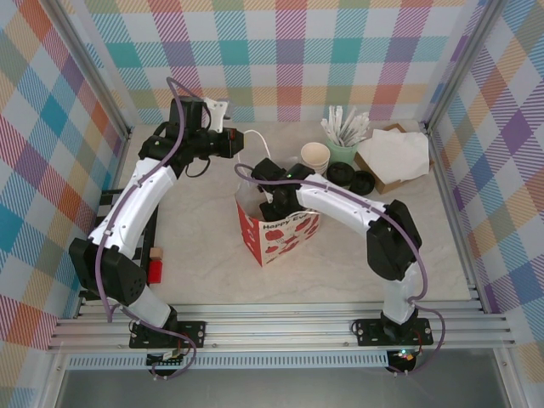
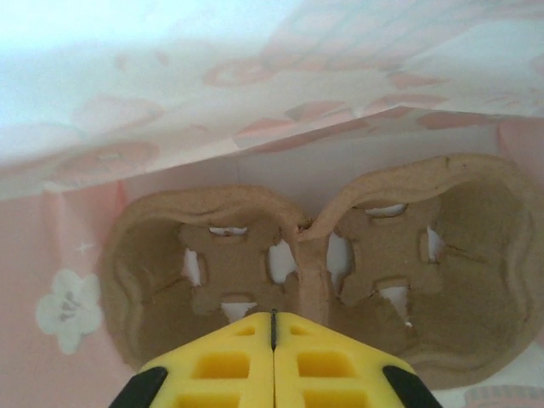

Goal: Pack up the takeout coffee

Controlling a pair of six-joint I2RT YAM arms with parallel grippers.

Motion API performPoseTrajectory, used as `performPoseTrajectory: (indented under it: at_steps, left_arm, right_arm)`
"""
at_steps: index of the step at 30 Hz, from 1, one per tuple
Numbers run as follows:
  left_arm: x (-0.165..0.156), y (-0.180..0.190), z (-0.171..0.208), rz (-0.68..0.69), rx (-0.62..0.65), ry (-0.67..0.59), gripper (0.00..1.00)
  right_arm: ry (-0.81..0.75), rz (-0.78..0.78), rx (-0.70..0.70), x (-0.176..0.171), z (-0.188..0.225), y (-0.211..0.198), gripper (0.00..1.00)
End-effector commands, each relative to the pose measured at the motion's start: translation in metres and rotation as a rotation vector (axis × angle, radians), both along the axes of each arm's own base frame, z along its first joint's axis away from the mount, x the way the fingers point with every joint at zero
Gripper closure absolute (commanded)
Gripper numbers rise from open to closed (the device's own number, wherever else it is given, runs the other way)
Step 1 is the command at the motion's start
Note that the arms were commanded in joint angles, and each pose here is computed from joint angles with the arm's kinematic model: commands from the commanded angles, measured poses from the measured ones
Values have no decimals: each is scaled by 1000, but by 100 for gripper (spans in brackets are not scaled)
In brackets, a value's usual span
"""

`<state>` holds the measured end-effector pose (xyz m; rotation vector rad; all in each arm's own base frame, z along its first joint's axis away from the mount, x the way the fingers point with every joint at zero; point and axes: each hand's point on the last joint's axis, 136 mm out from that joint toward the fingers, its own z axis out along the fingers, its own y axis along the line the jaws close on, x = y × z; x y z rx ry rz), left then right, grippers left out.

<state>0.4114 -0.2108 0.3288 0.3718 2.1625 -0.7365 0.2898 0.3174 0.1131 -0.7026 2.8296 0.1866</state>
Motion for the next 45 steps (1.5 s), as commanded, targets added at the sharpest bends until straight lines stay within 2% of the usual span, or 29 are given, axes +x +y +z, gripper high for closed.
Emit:
performPoseTrajectory:
  at_steps: [1,7,13,17,24,34,45]
  left_arm:
    - [-5,0,8,-4,6,-20,100]
    - [-5,-3,7,-17,0,-11,100]
    - [-5,-3,5,-20,1,-5,100]
    - [-5,-5,5,-28,-1,-4,100]
    - [-6,-7,6,-48,-4,-12,100]
    - [-9,-6,6,-59,5,-18,100]
    - [-15,-7,11,-79,-1,-23,100]
  right_arm:
    - [69,33,-51,-9,-30,-4,100]
    - [123,39,-102,-13,-59,-7,100]
    - [143,-36,-191,-14,-83,-22,100]
    - [125,-28,-183,-11,-75,-19,100]
    - [51,-13,-118,-5,-25,-14,100]
    - [154,-43,-241,-20,-88,-33,100]
    - [67,-39,-182,-7,-39,-24,100]
